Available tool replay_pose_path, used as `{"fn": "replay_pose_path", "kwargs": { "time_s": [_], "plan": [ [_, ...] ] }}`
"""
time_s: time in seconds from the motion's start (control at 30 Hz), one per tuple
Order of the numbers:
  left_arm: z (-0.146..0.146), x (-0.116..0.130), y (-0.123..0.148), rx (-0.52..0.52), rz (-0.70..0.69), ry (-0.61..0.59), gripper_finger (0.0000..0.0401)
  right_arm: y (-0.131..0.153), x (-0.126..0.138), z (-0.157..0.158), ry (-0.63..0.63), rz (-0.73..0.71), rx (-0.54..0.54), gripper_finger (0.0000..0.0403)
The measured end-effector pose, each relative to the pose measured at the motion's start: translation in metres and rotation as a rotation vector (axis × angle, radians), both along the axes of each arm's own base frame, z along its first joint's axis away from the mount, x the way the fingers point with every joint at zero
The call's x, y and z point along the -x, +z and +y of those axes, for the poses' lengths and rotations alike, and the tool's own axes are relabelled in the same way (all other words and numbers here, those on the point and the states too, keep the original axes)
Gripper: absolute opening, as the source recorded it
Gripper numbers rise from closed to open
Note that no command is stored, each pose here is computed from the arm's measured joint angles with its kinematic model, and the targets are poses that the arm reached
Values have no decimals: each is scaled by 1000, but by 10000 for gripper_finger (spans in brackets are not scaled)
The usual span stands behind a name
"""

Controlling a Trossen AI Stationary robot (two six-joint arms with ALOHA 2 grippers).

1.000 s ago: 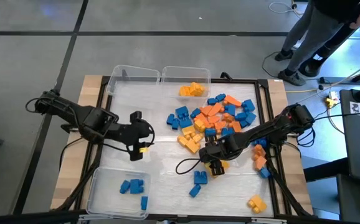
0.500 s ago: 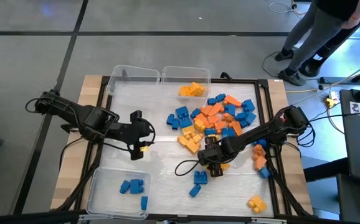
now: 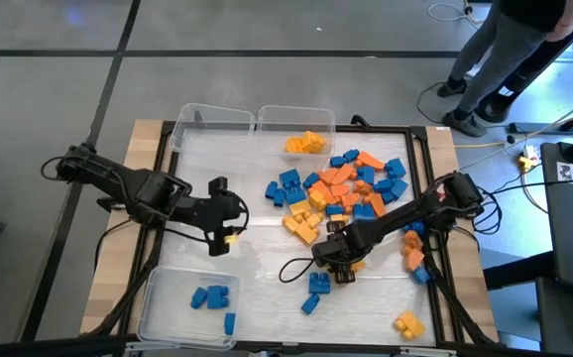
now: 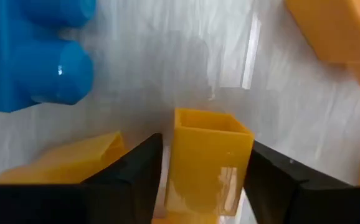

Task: Sort blocks
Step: Put the yellow game piece into the top right transparent bin

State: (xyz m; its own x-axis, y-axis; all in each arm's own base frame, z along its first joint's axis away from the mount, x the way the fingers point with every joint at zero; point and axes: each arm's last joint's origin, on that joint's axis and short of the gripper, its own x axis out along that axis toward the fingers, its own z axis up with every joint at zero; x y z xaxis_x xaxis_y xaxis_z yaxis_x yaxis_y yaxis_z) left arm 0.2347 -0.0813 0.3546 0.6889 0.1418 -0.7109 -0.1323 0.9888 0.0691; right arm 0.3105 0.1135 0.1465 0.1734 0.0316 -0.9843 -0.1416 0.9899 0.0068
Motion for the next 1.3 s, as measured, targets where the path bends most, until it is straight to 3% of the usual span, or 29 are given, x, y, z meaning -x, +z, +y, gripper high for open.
{"fn": "replay_pose_path", "kwargs": {
  "time_s": [0.13,0.4,0.6,0.73,0.93,1.1,1.3],
  "plan": [
    [-3,-7,-7,-47,34,-40,200,0,0,0,22,-3,4,132],
    [-6,-32,-17,-96,3,-75,200,7,-2,-5,44,-9,16,132],
    [-7,-49,-20,-143,-54,-125,200,33,-15,-17,107,-40,49,147],
    [-7,-56,-22,-148,-69,-132,200,55,-24,-30,178,-44,107,135],
    [-9,-62,-37,-134,-109,-133,200,92,-35,-62,260,-23,232,134],
    [-9,-62,-65,-98,-148,-108,200,124,-42,-100,273,-3,336,146],
    [-10,-60,-99,-64,-172,-114,200,159,-47,-156,260,-62,431,134]
  ]
}}
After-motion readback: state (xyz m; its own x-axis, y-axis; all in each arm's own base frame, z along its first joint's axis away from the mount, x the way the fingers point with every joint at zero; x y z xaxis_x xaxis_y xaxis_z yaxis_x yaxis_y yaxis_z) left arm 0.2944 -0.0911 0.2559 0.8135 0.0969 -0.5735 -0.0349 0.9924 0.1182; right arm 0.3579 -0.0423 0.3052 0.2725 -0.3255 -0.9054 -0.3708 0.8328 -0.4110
